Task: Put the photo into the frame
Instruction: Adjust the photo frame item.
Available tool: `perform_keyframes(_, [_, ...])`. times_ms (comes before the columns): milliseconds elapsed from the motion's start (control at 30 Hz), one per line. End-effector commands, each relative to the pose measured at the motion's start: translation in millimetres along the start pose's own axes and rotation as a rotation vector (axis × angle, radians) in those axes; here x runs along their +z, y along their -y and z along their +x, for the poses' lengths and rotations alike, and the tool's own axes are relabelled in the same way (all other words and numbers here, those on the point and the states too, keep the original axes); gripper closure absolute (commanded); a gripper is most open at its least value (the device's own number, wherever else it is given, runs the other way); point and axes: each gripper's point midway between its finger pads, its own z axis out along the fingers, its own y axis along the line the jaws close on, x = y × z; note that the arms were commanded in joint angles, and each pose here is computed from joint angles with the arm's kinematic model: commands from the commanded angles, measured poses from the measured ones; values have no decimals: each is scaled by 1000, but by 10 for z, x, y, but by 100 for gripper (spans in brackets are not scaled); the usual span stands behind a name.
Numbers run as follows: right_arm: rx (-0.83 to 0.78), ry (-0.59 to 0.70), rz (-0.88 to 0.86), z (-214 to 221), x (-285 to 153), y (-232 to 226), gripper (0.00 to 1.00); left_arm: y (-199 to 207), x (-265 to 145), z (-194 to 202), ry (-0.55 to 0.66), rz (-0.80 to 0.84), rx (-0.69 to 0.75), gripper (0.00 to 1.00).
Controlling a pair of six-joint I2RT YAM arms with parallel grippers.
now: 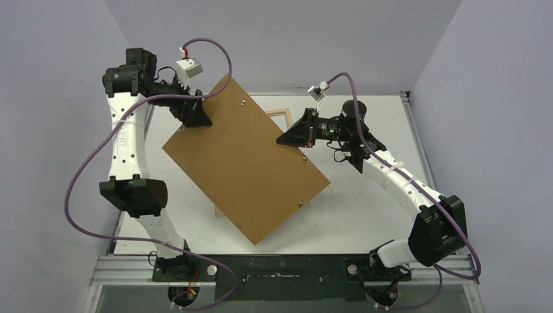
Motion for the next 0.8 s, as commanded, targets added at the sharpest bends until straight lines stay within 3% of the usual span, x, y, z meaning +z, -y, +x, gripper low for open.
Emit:
perform_keyframes(0, [-248, 20, -126, -192, -87, -506, 95, 280, -168, -9, 22, 29, 88, 2])
perform_keyframes(67, [-256, 13, -134, -179, -85, -521, 95, 335, -189, 19, 23, 36, 101, 0])
perform_keyframes(133, [-257, 14, -137, -171, -79, -510, 95, 413, -184, 85, 18, 66, 108, 13])
perform_keyframes(233, [-253, 15, -137, -159, -67, -473, 95, 493, -167, 171, 15, 101, 95, 51])
perform_keyframes(400, [-246, 20, -119, -199, -41, -343, 95, 605, -181, 239, 32, 133, 89, 100])
perform_keyframes(467, [-239, 28, -104, -257, -18, -256, 86, 626, -185, 234, 40, 141, 71, 100])
perform_keyframes(667, [-205, 59, -31, -414, -53, 230, 25, 755, -253, 99, 111, 181, 46, 100])
perform_keyframes(767, [-155, 126, -59, -538, -226, 334, 13, 865, -320, -26, 159, 205, 40, 100])
